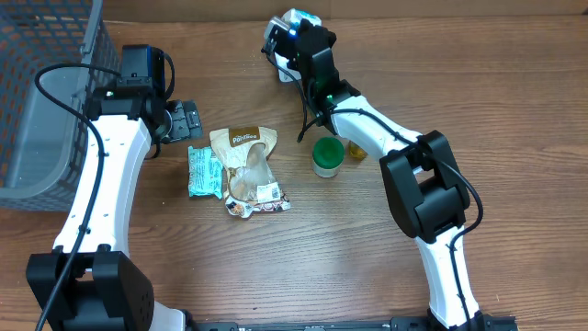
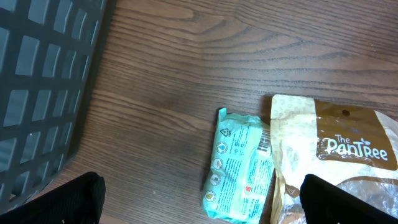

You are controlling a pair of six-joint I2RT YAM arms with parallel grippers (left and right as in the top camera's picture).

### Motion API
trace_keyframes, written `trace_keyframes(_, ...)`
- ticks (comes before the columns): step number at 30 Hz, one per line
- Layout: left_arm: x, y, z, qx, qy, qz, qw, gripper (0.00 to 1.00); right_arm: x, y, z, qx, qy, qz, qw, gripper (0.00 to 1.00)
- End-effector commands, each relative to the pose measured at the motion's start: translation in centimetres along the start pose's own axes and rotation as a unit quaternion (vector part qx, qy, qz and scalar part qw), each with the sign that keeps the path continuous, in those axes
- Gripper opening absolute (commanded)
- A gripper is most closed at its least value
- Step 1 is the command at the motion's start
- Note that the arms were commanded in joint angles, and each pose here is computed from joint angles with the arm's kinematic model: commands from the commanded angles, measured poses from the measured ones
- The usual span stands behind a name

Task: Scan the item barcode
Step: 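Lift the green-white packet up to the white scanner with the right gripper, then carry the packet to the right side and release it on the table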

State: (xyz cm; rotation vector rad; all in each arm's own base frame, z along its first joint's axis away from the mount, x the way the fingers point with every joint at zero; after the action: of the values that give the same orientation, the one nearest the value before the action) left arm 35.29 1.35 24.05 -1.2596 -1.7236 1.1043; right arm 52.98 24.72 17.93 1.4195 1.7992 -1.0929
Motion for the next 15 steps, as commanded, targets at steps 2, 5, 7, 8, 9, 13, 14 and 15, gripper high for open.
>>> trace_keyframes(2, 0.2, -0.4, -0.4, -0.008, 0.004, -0.004, 1.0, 1.0, 0.2, 0.2, -0.2, -0.006, 0.019, -0.001, 1.0, 0.04)
trace_keyframes(5, 0.2, -0.4, -0.4, -0.008, 0.004, -0.004, 1.0, 0.99, -0.9, 0.1, -0.8, -0.024, 0.07, 0.022, 0.997, 0.04)
trace_keyframes(7, 0.2, -0.4, -0.4, -0.008, 0.005, -0.004, 1.0, 0.99, -2.7, -0.6, -1.9, -0.048, 0.084, 0.049, 0.994, 0.04)
trace_keyframes(8, 0.2, -0.4, -0.4, -0.008, 0.004, -0.004, 1.0, 1.0, -3.7, -1.0, -2.5, -0.058, 0.09, 0.062, 0.992, 0.04)
trace_keyframes(9, 0.2, -0.4, -0.4, -0.008, 0.004, -0.004, 1.0, 1.0, -5.0, -1.7, -3.2, -0.07, 0.1, 0.074, 0.99, 0.03)
trace_keyframes(13, 0.2, -0.4, -0.4, -0.008, 0.004, -0.004, 1.0, 1.0, -10.0, -4.8, -5.0, -0.089, 0.171, 0.088, 0.977, 0.04)
trace_keyframes(14, 0.2, -0.4, -0.4, -0.008, 0.005, -0.004, 1.0, 0.99, -11.1, -5.4, -5.0, -0.088, 0.191, 0.087, 0.974, 0.04)
trace_keyframes(15, 0.2, -0.4, -0.4, -0.008, 0.004, -0.004, 1.0, 1.0, -12.3, -6.1, -4.9, -0.084, 0.214, 0.085, 0.97, 0.04)
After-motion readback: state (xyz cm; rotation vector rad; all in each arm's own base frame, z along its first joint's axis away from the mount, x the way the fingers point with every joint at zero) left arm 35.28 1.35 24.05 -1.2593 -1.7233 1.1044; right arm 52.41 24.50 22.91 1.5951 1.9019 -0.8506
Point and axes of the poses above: each gripper's point midway between its finger pads, its own y axis out along the fingers, its own x axis along the line the jaws close on, z = x × y, the point moved 9 cm from there along -y, back along the fingers, and after that the axes turned 2 degrees about y, right-handed, at the moved point
